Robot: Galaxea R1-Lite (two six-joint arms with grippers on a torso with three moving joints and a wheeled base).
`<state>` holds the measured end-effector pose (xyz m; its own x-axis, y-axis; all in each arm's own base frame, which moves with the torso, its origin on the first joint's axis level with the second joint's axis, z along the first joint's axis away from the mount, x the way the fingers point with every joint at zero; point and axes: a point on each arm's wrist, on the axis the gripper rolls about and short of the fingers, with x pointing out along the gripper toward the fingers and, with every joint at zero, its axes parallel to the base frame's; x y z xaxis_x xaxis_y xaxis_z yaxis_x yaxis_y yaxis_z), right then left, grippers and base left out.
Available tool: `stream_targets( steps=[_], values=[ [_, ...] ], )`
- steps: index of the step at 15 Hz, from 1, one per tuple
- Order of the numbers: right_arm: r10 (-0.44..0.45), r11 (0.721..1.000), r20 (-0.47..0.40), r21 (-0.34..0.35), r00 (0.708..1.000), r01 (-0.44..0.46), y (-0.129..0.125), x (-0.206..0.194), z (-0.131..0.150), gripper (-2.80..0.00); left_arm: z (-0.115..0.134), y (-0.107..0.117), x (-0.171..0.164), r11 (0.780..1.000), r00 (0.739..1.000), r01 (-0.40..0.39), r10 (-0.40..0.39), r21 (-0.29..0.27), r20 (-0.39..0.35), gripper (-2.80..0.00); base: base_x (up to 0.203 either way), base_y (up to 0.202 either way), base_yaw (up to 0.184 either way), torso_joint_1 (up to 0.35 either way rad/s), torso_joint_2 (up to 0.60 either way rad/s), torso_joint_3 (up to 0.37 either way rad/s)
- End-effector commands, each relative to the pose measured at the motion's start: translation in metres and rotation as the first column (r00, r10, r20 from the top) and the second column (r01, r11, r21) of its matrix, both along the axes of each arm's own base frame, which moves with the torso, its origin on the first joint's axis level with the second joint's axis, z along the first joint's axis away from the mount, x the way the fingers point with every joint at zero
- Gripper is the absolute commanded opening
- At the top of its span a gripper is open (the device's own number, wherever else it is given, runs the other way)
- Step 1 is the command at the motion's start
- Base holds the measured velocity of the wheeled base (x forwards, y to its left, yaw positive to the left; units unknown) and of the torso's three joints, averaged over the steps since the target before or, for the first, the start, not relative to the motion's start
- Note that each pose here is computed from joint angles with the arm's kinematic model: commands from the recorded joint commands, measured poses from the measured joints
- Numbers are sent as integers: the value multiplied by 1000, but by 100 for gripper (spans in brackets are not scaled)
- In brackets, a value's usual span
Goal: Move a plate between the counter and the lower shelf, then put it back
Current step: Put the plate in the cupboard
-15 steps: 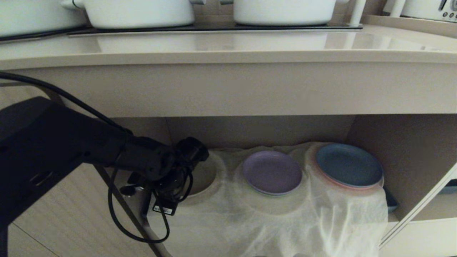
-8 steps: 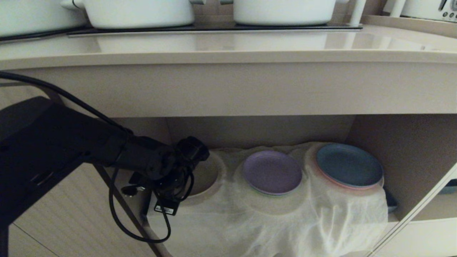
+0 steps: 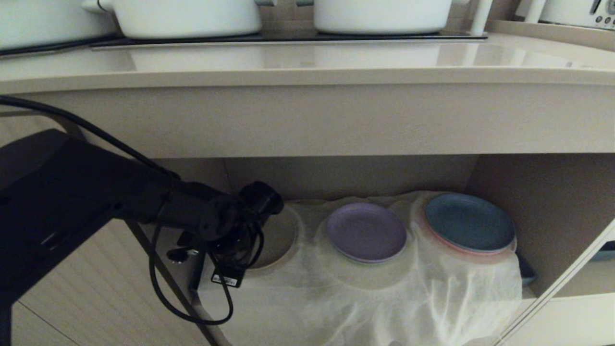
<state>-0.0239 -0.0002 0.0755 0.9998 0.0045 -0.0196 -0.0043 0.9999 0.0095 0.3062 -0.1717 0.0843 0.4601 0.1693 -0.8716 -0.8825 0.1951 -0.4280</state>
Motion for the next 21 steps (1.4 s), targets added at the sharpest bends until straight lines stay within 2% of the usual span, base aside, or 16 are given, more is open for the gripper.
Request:
stream_targets(
  steps=[1,7,12,21],
  values=[
    [2,1000,-2,1,1000,-2,0,0,0,-280,2,-2,0,1000,1000,-5,5,-7,10,0,0,0,0,0,0,0],
    [0,1000,-2,0,1000,0,0,0,0,-280,8,-17,-12,999,999,49,-49,-12,22,0,0,0,0,0,0,0],
    [1,1000,-2,0,1000,-1,0,0,0,-280,8,-15,-15,998,998,57,-57,-3,11,0,0,0,0,0,0,0],
    [0,1000,-2,0,1000,0,0,0,0,-280,20,-15,-50,992,992,124,-124,-16,-4,0,0,0,0,0,0,0]
  ],
)
